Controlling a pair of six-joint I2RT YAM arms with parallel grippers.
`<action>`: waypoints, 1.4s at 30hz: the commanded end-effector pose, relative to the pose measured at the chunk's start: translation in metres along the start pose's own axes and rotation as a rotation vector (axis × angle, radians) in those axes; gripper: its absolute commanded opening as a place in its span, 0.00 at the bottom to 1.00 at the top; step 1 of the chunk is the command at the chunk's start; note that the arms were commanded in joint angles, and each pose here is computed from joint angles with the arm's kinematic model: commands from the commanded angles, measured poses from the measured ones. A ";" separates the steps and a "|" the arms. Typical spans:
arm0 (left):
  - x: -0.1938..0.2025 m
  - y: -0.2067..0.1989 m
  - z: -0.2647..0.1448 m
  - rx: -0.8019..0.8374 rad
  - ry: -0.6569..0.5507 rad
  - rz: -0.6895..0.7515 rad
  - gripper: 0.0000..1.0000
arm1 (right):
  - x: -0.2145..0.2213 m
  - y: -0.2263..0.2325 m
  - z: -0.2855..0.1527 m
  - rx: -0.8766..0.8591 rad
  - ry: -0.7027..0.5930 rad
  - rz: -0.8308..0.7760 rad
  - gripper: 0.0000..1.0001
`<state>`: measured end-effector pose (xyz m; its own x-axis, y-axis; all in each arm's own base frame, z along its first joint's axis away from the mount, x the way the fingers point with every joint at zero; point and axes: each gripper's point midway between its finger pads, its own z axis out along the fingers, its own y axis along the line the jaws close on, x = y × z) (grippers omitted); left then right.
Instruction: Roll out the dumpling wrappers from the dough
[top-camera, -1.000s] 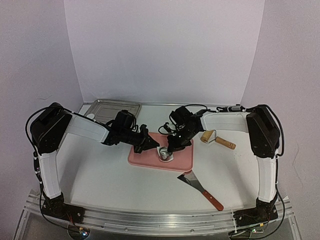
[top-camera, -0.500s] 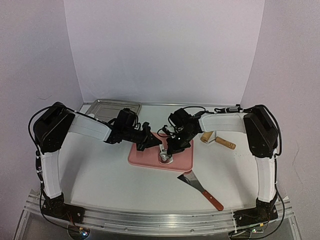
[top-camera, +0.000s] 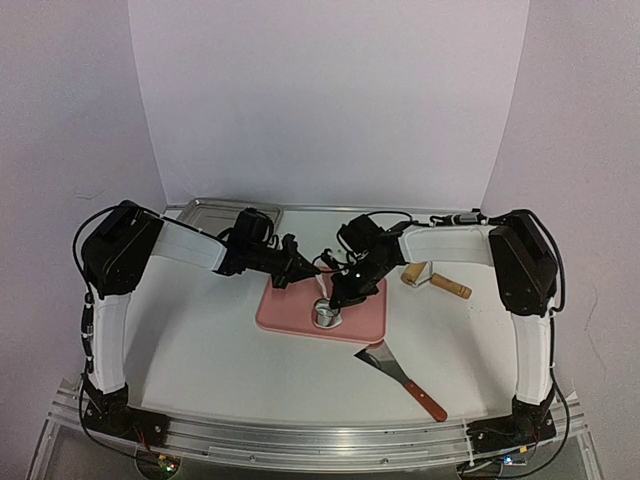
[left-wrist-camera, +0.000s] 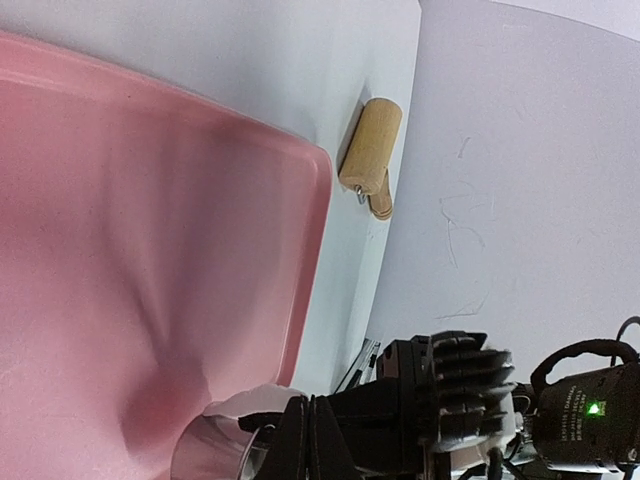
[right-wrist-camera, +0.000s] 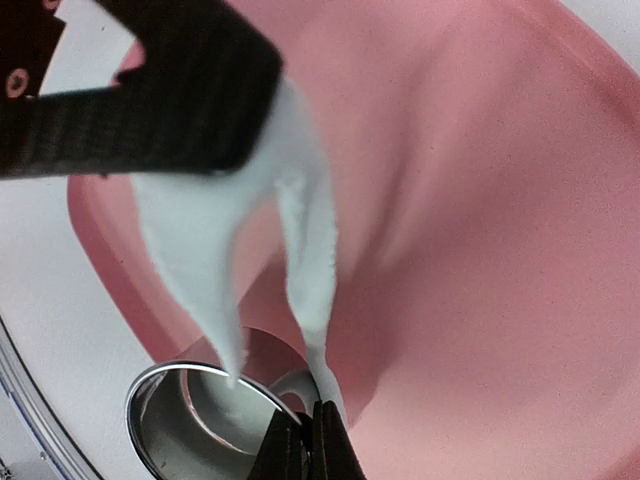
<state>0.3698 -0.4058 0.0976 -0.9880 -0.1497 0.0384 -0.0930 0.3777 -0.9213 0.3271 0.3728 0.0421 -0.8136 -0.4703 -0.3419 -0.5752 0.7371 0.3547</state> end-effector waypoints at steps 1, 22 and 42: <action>-0.003 -0.017 0.006 0.036 0.032 0.060 0.00 | -0.018 0.031 -0.037 -0.086 -0.083 -0.057 0.00; 0.012 -0.003 0.020 0.054 0.145 0.065 0.00 | -0.067 0.075 -0.085 -0.246 -0.250 -0.044 0.00; 0.047 0.005 0.024 0.066 0.190 0.038 0.00 | -0.085 0.068 -0.119 -0.163 -0.403 -0.022 0.00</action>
<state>0.3358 -0.4257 0.0672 -0.9947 0.0064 0.1022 -0.0930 0.3604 -0.9282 0.3319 0.4078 0.1528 -0.7797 -0.3241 -0.5358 -0.6014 0.6260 0.4965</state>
